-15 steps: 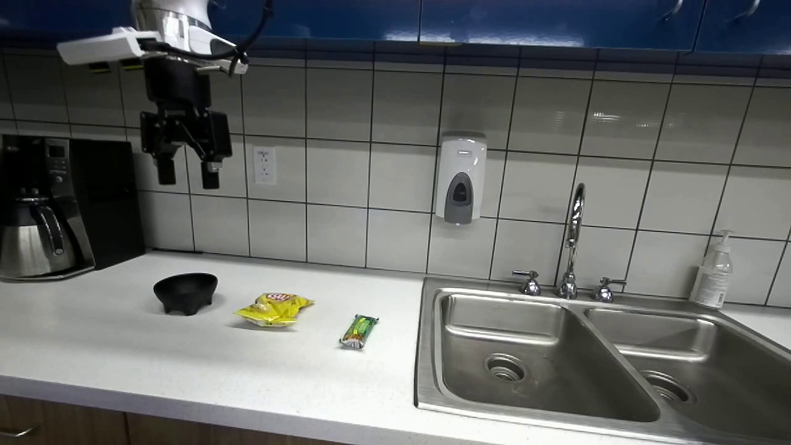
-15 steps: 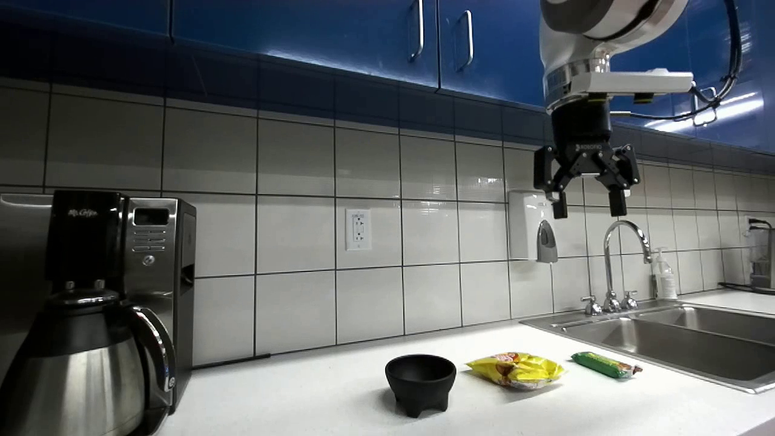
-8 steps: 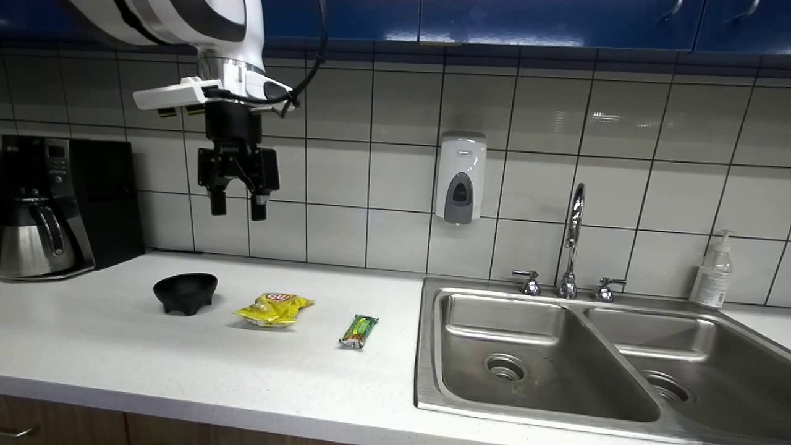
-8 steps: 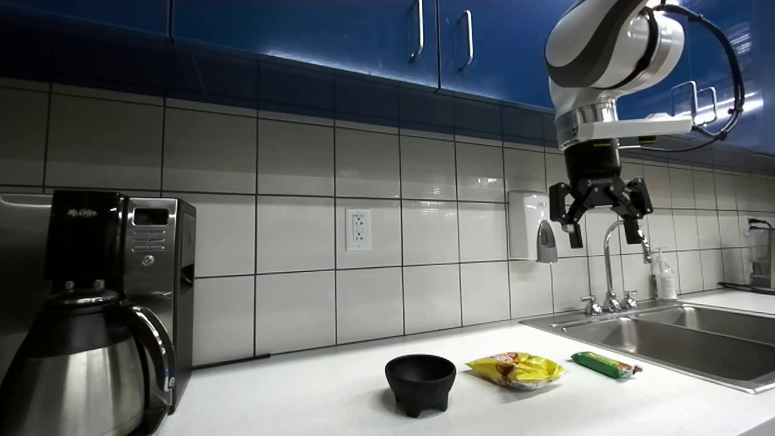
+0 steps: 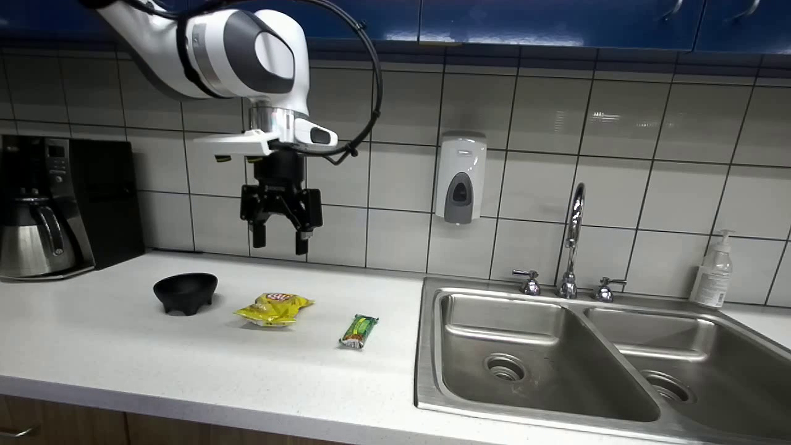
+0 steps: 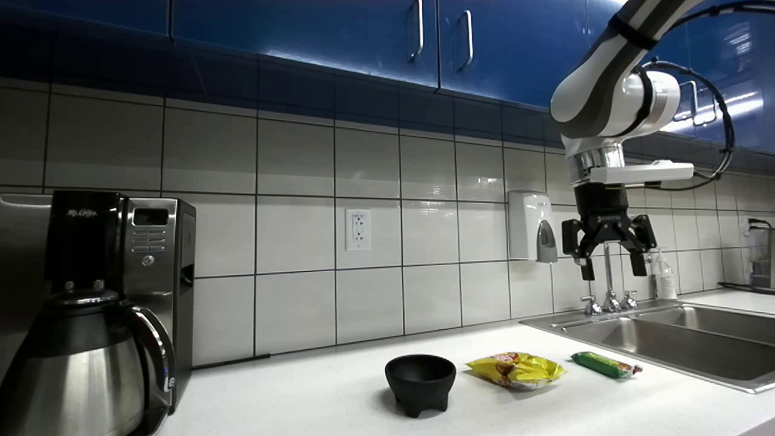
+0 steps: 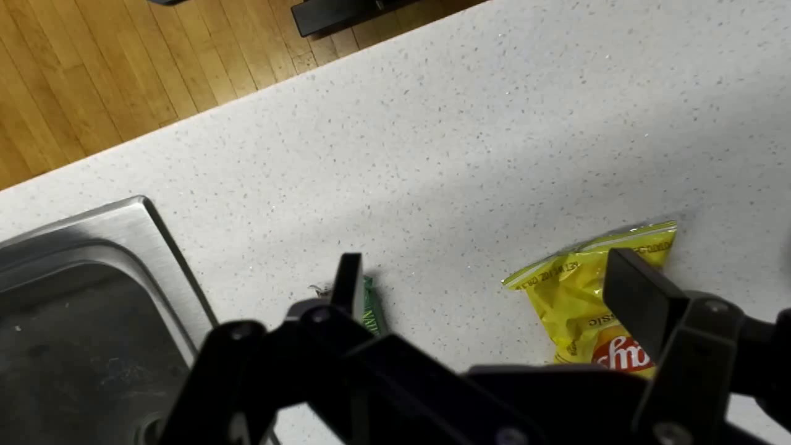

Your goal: Put the green packet in the bowl

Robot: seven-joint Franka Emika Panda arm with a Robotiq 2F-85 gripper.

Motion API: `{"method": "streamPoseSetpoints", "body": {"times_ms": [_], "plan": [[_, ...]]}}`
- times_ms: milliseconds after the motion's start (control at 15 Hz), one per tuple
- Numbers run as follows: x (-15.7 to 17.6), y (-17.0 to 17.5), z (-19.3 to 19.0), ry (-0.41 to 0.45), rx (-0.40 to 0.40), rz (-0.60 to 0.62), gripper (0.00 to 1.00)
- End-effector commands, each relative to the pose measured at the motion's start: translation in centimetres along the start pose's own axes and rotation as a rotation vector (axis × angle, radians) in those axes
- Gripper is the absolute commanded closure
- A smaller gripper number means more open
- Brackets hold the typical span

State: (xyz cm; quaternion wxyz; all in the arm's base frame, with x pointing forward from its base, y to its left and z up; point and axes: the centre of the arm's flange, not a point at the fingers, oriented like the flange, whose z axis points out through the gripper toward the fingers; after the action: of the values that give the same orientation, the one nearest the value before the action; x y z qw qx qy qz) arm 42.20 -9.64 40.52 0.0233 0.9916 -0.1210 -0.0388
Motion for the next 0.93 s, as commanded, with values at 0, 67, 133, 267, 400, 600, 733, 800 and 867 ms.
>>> {"method": "streamPoseSetpoints", "body": {"times_ms": [0, 67, 133, 267, 400, 600, 733, 800, 867], "plan": [[4.3, 2.2, 2.0, 0.001, -0.027, -0.068, 0.0], [5.1, 2.6, 2.5, 0.001, -0.028, -0.086, 0.0], [5.9, 3.0, 3.0, 0.0, -0.033, -0.103, 0.0], [7.9, 3.8, 4.0, -0.008, -0.029, -0.128, 0.0], [9.7, 4.5, 4.9, -0.012, -0.031, -0.146, 0.0], [12.5, 5.1, 6.3, -0.013, -0.04, -0.161, 0.0], [14.1, 5.4, 7.3, -0.018, -0.043, -0.169, 0.0], [14.8, 5.5, 7.7, -0.024, -0.043, -0.167, 0.0], [15.4, 5.5, 8.4, -0.03, -0.041, -0.168, 0.0]]}}
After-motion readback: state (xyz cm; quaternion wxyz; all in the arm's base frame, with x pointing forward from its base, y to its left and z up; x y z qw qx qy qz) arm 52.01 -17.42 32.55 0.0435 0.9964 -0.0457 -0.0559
